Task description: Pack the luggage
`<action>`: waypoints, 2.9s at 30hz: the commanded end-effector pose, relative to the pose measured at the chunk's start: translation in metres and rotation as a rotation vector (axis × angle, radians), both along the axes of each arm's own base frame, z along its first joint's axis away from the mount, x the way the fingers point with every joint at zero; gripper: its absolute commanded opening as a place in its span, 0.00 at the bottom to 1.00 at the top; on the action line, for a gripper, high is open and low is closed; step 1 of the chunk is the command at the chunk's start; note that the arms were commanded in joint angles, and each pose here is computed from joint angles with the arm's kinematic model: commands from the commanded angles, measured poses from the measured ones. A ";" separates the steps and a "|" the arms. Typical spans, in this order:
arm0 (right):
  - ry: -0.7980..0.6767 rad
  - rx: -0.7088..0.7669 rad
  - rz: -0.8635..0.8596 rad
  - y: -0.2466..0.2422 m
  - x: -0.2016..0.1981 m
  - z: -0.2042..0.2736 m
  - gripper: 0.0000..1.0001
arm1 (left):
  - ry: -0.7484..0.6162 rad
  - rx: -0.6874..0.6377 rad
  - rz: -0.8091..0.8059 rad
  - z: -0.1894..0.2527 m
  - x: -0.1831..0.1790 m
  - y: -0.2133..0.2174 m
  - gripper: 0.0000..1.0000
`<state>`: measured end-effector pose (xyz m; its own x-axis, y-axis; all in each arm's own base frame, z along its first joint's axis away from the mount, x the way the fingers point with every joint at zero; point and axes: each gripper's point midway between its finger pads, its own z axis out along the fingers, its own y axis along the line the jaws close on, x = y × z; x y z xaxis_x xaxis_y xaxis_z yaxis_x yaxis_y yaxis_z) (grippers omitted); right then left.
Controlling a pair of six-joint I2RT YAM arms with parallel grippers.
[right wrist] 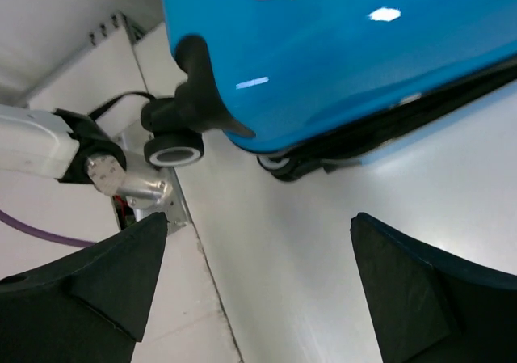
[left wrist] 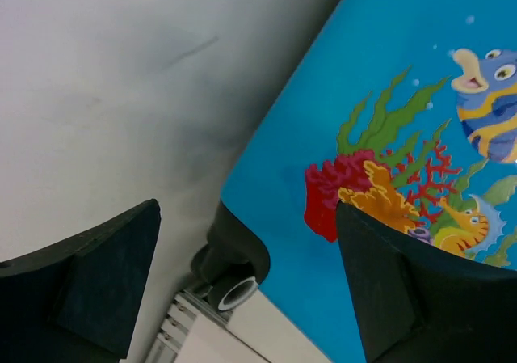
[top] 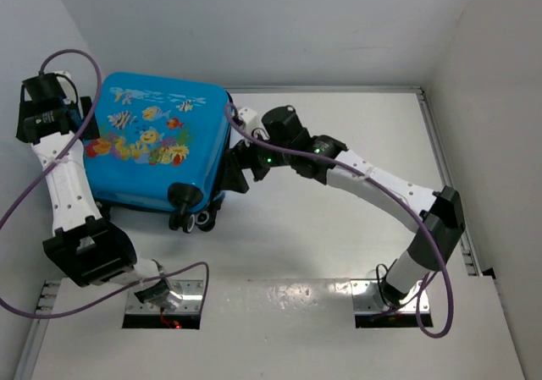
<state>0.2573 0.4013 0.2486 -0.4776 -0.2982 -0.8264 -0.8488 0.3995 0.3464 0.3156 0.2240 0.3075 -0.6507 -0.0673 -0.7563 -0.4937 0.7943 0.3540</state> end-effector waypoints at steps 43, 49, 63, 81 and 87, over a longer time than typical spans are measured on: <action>0.161 -0.148 -0.423 -0.070 0.017 -0.067 0.93 | 0.284 -0.534 -0.416 -0.206 0.028 -0.128 0.59; 0.128 -0.114 -0.390 -0.073 0.014 -0.064 0.93 | 0.076 -0.238 -0.205 -0.105 0.044 -0.036 0.59; 0.101 -0.115 -0.361 -0.057 0.026 -0.059 0.93 | 0.258 -0.407 -0.283 -0.170 0.023 0.055 0.57; 0.132 -0.172 -0.387 -0.079 0.006 -0.049 0.98 | 0.337 -0.632 -0.585 -0.215 0.050 -0.142 0.51; -0.043 -0.365 -0.473 -0.104 0.028 -0.068 0.98 | 0.318 -0.610 -0.578 -0.211 0.059 -0.152 0.70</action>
<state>0.2719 0.2883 0.1638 -0.6977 -0.2805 -0.6592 -0.5135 0.8375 0.1870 0.3714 0.1150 0.0790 -0.8984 -0.0142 -0.4390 0.0116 0.9984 -0.0561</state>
